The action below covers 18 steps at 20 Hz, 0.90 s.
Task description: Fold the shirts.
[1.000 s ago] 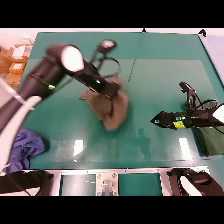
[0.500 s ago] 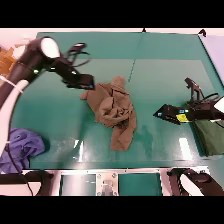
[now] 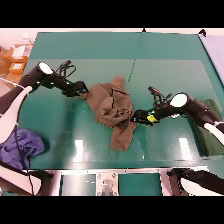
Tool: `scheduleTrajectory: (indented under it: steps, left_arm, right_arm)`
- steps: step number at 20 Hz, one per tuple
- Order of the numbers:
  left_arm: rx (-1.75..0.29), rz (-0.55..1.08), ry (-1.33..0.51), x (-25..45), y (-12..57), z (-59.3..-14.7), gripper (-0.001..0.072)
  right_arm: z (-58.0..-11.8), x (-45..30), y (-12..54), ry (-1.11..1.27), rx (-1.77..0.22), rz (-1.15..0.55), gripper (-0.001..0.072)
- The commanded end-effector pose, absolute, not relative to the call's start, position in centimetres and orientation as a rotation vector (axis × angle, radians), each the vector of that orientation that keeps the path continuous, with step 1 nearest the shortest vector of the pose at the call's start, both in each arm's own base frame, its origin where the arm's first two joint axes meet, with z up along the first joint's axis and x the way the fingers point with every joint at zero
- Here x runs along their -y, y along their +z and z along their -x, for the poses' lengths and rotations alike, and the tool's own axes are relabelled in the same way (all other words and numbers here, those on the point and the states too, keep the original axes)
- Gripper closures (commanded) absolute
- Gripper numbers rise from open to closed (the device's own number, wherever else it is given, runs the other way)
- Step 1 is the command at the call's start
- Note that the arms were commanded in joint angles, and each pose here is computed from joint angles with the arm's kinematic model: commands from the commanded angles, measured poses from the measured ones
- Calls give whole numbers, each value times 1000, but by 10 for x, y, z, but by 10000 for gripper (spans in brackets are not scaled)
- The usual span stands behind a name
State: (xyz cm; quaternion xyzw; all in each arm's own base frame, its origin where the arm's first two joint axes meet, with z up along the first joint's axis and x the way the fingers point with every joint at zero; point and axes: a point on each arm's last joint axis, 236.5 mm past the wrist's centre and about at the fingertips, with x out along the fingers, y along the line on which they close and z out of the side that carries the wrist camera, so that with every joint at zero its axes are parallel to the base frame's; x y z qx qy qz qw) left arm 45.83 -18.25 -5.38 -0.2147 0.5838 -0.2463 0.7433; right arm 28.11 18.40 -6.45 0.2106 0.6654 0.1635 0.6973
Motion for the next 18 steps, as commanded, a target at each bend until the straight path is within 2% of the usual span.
scheduleTrajectory:
  steps: [1, 2, 3, 4, 5, 6, 7, 10, 12, 15, 18]
  left_arm:
    - [-1201, 632, -620, 213, -60, -476, 3]
    - [-1224, 622, -632, 219, -67, -471, 4]
    - [-1244, 616, -646, 227, -72, -466, 4]
    - [-1254, 607, -657, 233, -75, -462, 125]
    - [-1249, 592, -673, 236, -74, -461, 375]
    - [-1254, 590, -688, 238, -71, -459, 628]
    - [-1253, 592, -695, 236, -66, -460, 684]
    - [-1262, 599, -785, 231, -24, -461, 685]
    - [-1183, 569, -822, 218, 35, -473, 685]
    - [-911, 463, -794, 183, 166, -488, 685]
    - [-589, 331, -758, 154, 309, -463, 685]
  right_arm:
    - [-289, -192, -85, 346, -1499, -478, 227]
    - [-290, -193, -86, 345, -1499, -487, 293]
    - [-290, -193, -86, 345, -1497, -489, 431]
    - [-291, -193, -85, 345, -1495, -491, 557]
    - [-292, -193, -85, 347, -1493, -490, 609]
    - [-293, -193, -83, 361, -1485, -476, 691]
    - [-295, -194, -81, 370, -1479, -469, 691]
    - [-312, -188, -45, 418, -1447, -470, 692]
    - [-337, -170, 16, 450, -1344, -482, 693]
    - [-376, -117, 147, 426, -1028, -475, 693]
    - [-372, -60, 276, 338, -698, -419, 693]
